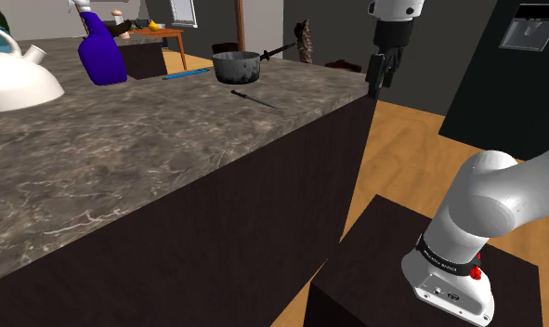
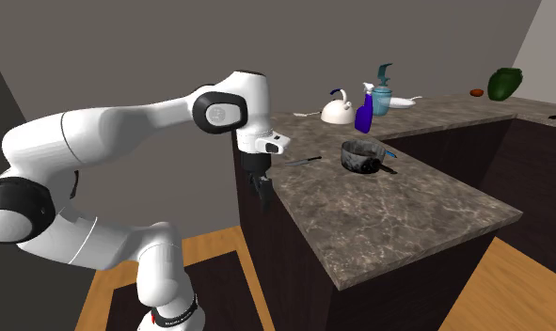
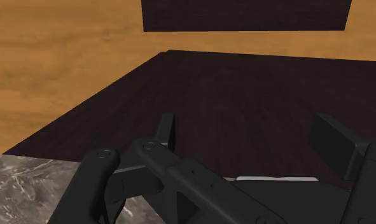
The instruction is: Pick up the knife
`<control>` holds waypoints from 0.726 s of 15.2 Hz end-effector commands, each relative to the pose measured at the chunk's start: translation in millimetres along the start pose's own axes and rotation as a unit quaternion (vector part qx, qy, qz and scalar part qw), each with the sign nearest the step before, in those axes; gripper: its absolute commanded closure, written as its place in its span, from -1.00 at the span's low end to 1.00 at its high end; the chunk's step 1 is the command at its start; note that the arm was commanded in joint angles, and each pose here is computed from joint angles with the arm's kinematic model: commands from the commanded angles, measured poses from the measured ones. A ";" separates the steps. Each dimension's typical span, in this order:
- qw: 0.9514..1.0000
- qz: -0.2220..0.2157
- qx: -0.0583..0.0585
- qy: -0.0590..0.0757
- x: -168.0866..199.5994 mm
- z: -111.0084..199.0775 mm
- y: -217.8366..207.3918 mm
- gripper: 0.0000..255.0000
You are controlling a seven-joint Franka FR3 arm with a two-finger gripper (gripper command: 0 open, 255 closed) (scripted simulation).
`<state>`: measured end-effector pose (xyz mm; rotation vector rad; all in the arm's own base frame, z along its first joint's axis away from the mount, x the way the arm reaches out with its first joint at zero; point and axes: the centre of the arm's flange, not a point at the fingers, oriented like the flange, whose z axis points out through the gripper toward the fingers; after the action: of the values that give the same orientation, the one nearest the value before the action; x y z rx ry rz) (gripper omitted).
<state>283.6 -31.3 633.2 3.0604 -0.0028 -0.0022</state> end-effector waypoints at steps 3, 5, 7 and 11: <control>1.000 0.002 0.000 0.001 20.2 -3.2 -16.3 -1.00; 1.000 0.003 0.001 0.001 40.4 -6.4 -32.6 -1.00; 1.000 0.005 0.001 0.002 60.6 -9.7 -48.8 -1.00; 1.000 0.008 0.002 0.003 101.3 -16.4 -81.0 -1.00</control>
<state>373.3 40.2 639.0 3.0635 -0.0232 0.0078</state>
